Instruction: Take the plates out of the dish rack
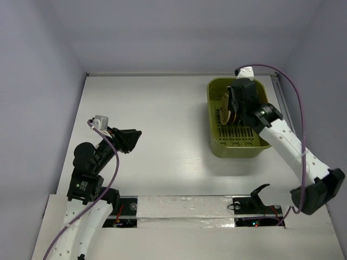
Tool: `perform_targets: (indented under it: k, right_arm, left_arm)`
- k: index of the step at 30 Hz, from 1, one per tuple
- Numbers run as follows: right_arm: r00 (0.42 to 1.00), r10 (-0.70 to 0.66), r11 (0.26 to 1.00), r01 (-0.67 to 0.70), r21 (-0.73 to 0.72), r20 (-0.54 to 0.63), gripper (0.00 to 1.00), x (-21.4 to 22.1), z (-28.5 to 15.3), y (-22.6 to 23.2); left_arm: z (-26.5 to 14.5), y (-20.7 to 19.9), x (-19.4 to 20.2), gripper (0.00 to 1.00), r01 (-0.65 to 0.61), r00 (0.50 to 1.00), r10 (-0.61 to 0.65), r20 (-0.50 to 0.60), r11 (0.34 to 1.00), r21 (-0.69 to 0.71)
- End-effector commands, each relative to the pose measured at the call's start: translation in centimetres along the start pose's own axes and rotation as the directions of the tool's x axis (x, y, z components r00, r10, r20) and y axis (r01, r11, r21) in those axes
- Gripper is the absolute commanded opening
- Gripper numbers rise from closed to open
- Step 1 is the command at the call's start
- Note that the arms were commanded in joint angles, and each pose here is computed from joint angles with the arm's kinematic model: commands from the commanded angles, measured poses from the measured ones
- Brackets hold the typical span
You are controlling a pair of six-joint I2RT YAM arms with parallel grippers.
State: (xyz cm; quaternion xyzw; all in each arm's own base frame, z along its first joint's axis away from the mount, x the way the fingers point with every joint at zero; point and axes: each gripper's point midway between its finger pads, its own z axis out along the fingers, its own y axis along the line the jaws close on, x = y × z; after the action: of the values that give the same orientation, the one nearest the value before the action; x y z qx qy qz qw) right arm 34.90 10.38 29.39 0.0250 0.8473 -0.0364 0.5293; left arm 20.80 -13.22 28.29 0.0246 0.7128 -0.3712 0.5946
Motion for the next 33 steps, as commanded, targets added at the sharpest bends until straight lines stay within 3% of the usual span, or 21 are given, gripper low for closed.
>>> perform_targets:
  k: [1,18,33]
  right_arm:
    - [1.0,-0.029,1.0,0.029,0.004,0.002,0.33,-1.6,1.7,1.2]
    - [0.988,-0.091,0.977,0.113,0.179,-0.127,0.34,1.6,9.7,-0.2]
    - [0.975,-0.119,0.956,0.164,0.243,-0.188,0.24,3.8,11.9,-0.9]
  left_arm:
    - [-0.2,-0.5,-0.9,0.32,-0.02,0.999,0.02,0.044,1.0,0.017]
    - [-0.5,-0.9,-1.1,0.37,-0.026,0.998,0.024,0.059,0.999,0.034]
    - [-0.7,-1.2,-1.3,0.38,-0.032,0.997,0.029,0.066,0.998,0.048]
